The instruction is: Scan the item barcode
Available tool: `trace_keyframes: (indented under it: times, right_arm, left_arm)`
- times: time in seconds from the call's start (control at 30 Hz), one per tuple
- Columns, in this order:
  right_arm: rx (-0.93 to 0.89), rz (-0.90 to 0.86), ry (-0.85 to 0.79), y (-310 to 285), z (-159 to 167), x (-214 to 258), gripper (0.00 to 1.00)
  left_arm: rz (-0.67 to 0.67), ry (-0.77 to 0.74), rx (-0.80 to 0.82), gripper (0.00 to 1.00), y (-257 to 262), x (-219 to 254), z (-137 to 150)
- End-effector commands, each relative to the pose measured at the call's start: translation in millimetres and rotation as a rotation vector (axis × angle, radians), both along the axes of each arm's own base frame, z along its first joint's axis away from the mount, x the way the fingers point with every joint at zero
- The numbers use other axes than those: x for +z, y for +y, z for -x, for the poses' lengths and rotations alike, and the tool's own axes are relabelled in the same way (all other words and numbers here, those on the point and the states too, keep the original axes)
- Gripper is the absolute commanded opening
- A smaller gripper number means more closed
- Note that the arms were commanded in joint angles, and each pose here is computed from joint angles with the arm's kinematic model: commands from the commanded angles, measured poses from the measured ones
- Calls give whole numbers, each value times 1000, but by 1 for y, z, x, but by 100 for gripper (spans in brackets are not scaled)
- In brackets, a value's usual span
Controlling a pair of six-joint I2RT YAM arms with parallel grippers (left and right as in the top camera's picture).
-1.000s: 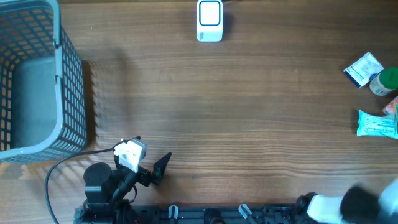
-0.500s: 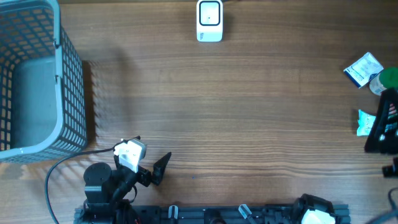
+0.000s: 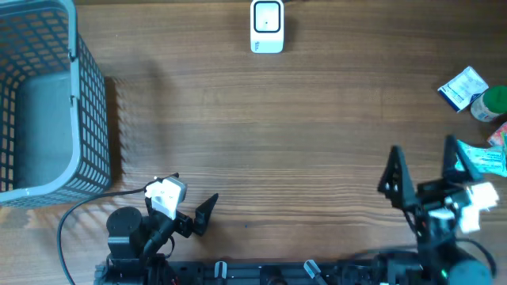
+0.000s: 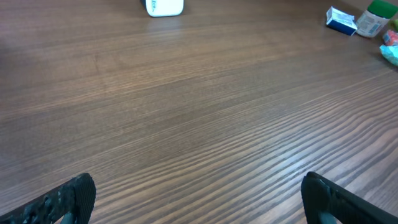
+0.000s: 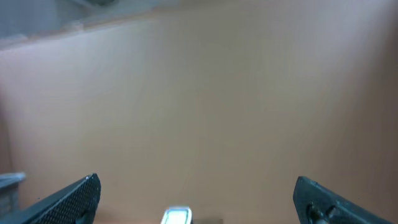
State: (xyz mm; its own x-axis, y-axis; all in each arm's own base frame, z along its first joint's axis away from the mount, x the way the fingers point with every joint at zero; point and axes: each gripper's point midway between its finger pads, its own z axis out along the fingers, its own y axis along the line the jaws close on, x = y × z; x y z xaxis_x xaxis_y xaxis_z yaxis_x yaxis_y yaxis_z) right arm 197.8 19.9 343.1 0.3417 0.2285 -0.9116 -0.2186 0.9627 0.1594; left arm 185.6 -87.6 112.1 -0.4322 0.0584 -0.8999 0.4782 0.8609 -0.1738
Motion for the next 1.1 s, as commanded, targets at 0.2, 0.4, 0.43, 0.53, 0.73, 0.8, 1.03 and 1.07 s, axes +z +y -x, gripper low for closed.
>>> trace_keyframes:
  times: [0.2, 0.4, 0.43, 0.53, 0.73, 0.8, 1.03, 1.07]
  right_arm:
    - [-156, -180, 275, -33, -46, -135, 100]
    - [-142, -222, 400, -31, -49, -168, 100]
    - [-142, -222, 400, -31, -49, -168, 100]
    - [-142, -222, 401, -31, -49, -168, 100]
    - [-142, -222, 400, -31, -49, -168, 100]
    - [-142, -222, 401, -31, -49, -168, 100]
    - [-141, -222, 401, -31, -49, -168, 100]
    - [-142, -222, 401, -31, -49, -168, 100]
  left_arm:
    - [2, -5, -3, 100, -1, 0, 0]
    - [2, -6, -3, 100, -1, 1, 0]
    - [2, -5, -3, 100, -1, 0, 0]
    - [3, -5, -4, 100, -1, 1, 0]
    - [2, -6, -3, 100, -1, 1, 0]
    - [2, -5, -3, 100, -1, 0, 0]
    - [3, -6, -4, 100, -1, 1, 0]
    - [2, -5, -3, 100, -1, 0, 0]
